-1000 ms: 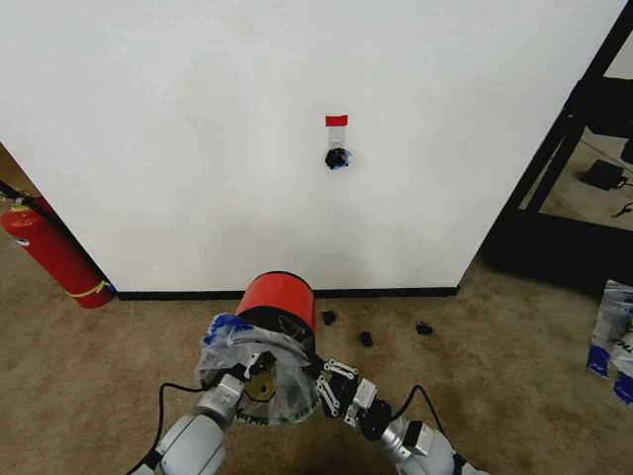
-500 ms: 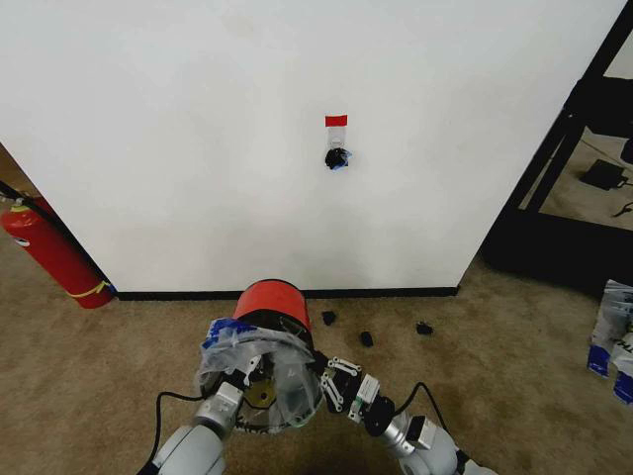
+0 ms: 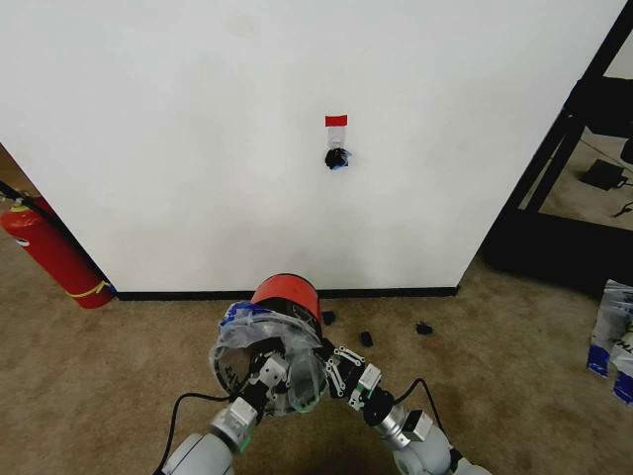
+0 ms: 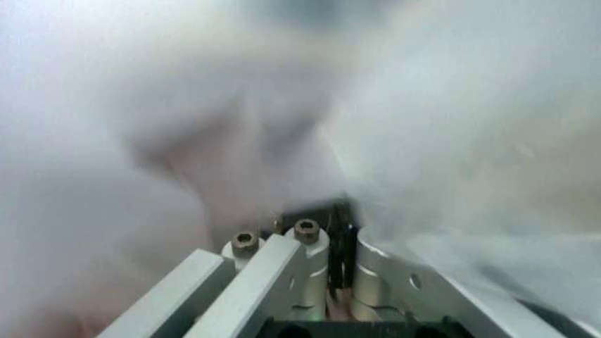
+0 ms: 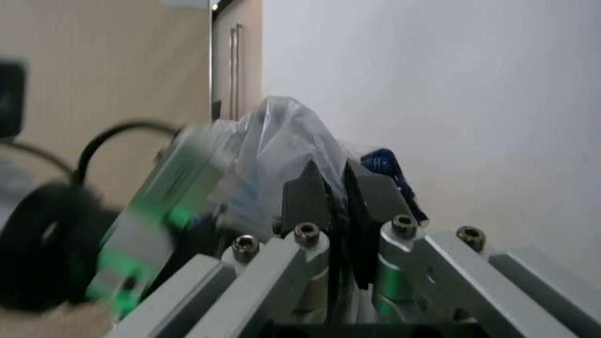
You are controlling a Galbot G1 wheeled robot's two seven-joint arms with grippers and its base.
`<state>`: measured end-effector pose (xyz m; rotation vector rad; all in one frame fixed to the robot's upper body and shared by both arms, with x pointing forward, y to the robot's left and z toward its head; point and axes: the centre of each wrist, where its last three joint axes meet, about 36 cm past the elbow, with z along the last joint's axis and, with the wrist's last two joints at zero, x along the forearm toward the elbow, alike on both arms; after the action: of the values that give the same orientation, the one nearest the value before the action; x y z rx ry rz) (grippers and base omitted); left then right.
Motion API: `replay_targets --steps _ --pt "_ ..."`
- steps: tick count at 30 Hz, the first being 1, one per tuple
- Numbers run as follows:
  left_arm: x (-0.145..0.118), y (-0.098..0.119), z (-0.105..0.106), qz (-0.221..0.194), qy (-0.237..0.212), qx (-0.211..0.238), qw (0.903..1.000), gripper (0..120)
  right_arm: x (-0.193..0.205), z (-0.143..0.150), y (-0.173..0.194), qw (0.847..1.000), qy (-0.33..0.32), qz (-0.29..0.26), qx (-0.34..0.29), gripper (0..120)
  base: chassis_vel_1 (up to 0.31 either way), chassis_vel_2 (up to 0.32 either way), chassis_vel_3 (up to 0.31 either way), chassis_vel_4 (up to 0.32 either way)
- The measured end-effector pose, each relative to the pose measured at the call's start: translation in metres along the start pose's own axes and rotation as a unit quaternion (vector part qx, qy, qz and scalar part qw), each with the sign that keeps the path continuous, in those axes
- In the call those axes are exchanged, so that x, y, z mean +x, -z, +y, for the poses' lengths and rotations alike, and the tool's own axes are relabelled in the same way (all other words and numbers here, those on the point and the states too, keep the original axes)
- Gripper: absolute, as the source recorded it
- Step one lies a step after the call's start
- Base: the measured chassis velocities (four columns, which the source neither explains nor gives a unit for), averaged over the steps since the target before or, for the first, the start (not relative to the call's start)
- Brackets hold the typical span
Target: Pick up the garbage bag from the wall and place it over the trash bin.
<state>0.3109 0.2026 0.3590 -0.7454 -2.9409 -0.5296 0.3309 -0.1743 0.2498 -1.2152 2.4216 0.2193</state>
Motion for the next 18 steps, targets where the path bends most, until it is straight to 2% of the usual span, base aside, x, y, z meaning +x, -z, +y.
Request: replay_targets --steps 3,8,18 --pt "-0.004 -0.011 0.01 0.013 0.013 -0.02 0.9996 0 0.003 0.0 -0.004 1.0 0.008 0.006 -0.003 1 0.0 0.0 0.0 0.0" --pt "-0.001 -0.03 0.014 0.039 0.024 -0.03 0.9985 0 -0.001 -0.003 -0.001 1.0 0.011 0.0 -0.004 1 0.0 0.0 0.0 0.0" --pt "0.005 -0.035 -0.015 0.04 -0.014 -0.021 0.9989 0 -0.011 -0.01 0.008 1.0 0.004 -0.02 -0.004 1 0.0 0.0 0.0 0.0"
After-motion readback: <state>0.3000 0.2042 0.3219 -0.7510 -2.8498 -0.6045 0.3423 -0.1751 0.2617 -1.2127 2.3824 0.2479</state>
